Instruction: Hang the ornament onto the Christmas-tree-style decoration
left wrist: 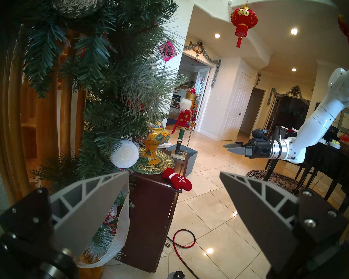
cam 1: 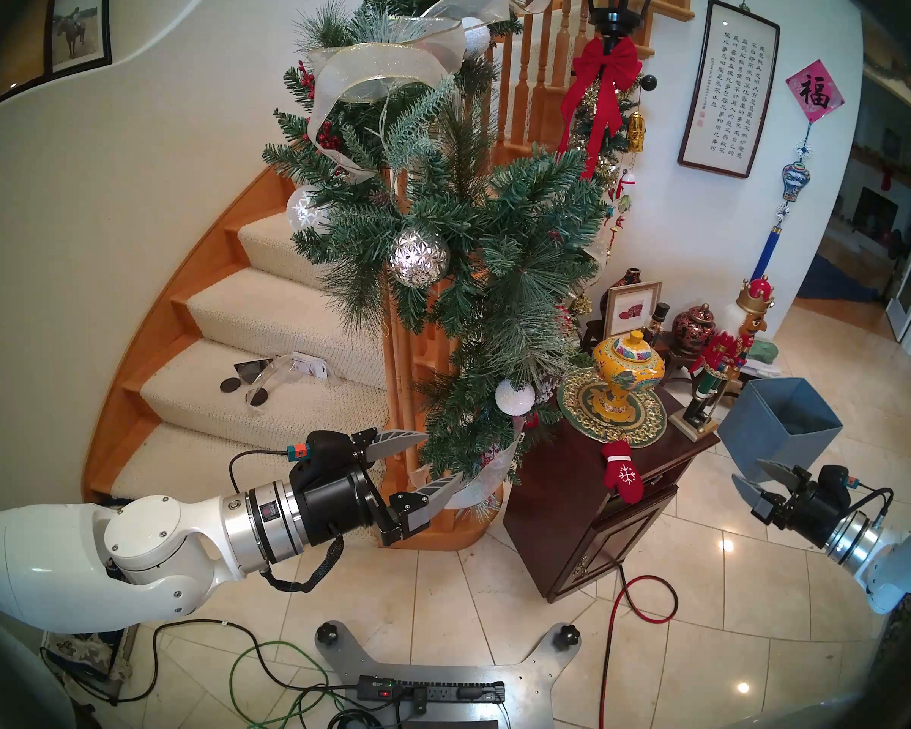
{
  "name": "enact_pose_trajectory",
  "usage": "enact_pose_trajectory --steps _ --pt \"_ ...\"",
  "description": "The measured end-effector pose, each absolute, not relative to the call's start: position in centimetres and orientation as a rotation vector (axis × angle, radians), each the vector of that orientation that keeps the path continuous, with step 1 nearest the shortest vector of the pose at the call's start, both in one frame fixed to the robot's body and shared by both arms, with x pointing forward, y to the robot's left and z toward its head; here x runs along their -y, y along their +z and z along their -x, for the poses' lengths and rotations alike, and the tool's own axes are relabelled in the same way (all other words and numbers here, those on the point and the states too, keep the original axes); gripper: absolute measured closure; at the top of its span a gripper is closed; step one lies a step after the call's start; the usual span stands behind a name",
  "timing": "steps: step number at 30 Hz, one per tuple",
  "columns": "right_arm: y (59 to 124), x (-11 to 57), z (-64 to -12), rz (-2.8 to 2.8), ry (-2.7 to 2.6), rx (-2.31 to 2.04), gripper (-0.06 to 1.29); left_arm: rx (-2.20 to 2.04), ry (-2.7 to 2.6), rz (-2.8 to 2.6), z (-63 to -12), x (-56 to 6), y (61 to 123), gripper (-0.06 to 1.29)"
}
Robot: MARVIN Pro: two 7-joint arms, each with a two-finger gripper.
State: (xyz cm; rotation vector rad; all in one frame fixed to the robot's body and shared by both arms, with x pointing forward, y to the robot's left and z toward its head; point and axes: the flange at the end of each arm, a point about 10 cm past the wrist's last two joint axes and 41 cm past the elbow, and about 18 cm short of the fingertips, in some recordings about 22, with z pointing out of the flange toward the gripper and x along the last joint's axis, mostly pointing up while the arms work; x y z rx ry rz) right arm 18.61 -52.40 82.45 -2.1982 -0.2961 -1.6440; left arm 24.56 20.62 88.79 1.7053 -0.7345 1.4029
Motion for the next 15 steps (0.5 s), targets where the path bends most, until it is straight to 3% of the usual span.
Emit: enact_pose_trajectory --steps 15 --pt "82.0 50.3 -19.5 2.231 -1.629 0.353 -0.01 0.734 1.403 -1.705 -24.6 -20.6 88.8 0.0"
